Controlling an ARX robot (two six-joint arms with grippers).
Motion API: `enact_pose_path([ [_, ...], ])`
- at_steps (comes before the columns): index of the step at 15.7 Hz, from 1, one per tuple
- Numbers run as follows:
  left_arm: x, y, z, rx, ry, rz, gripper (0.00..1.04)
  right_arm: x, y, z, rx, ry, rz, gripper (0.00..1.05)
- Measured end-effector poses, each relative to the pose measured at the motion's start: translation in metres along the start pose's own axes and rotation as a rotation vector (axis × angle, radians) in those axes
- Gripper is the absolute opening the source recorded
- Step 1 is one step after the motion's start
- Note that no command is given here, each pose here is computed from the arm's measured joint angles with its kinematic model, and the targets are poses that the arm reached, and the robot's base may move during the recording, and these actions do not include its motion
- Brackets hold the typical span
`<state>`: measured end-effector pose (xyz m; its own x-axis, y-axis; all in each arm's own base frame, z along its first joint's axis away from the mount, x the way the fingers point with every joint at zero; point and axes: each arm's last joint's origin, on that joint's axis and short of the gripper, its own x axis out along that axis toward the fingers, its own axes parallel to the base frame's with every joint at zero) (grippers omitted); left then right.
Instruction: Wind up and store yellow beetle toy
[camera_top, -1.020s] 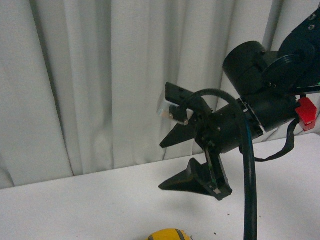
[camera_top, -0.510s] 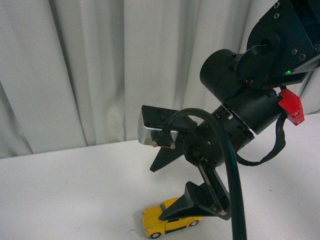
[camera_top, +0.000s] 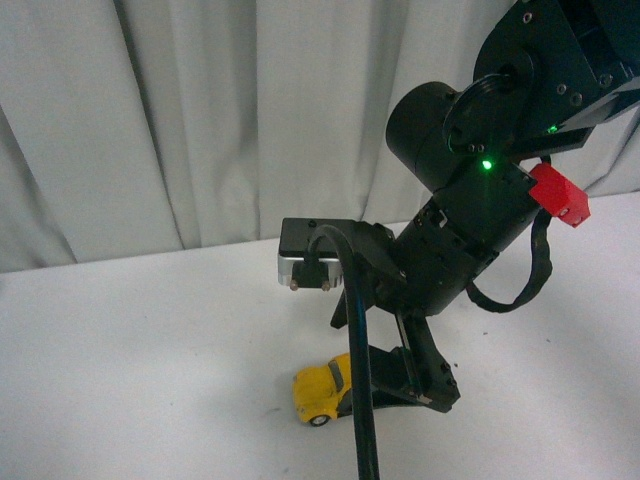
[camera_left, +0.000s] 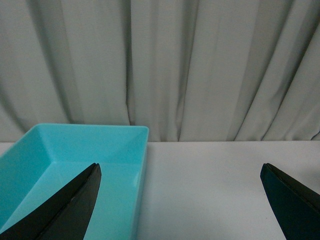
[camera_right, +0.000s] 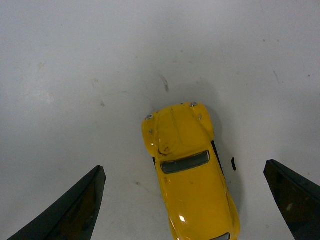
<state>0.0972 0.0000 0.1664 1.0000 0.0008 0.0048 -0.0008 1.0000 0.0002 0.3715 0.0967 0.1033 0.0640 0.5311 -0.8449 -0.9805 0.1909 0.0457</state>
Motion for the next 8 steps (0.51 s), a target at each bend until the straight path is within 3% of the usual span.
enact_pose_path([
  [4, 0.0, 0.0, 0.0, 0.0, 0.0, 0.0, 0.98, 0.016, 0.003, -0.008, 0.029, 0.078, -0.007, 0.98],
  [8, 0.0, 0.0, 0.0, 0.0, 0.0, 0.0, 0.98, 0.028, 0.003, -0.018, -0.077, 0.194, -0.013, 0.98],
])
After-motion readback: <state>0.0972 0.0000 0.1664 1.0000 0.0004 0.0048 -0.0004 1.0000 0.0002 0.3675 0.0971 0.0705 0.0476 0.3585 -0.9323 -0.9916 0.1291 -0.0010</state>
